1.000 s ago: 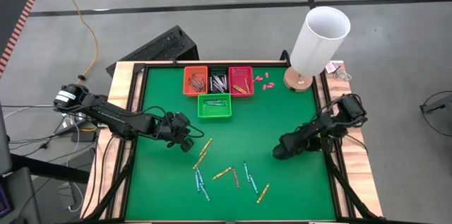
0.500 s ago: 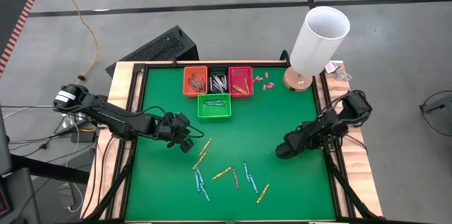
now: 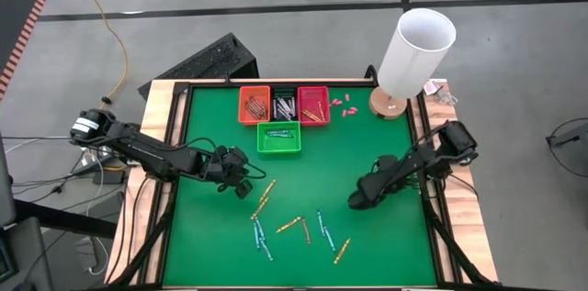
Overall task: Sort crayons
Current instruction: Put a black crayon in the black basket
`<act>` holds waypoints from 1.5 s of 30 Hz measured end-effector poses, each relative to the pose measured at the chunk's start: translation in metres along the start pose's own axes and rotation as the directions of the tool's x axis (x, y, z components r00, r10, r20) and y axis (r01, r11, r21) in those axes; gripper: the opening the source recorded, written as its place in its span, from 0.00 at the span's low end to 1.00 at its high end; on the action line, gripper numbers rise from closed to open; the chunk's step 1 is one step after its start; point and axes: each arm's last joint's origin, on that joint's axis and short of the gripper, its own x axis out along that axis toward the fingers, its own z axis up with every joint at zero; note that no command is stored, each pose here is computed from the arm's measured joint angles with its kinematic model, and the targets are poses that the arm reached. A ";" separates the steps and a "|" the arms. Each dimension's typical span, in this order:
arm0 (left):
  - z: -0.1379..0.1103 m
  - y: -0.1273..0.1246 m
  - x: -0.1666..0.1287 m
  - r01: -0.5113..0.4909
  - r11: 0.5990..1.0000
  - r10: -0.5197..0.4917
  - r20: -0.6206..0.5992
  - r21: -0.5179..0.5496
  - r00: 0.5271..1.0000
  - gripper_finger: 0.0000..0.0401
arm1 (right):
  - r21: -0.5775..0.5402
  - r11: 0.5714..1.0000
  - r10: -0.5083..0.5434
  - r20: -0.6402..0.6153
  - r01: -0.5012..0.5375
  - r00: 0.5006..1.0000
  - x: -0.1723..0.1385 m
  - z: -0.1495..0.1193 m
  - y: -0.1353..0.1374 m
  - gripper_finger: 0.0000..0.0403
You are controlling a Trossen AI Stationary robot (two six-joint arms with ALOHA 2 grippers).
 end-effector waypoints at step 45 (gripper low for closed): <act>0.002 -0.001 0.000 -0.006 1.000 0.006 0.034 0.019 0.999 0.00 | -0.547 0.817 -0.192 -0.555 -0.182 0.810 0.084 0.093 0.019 0.00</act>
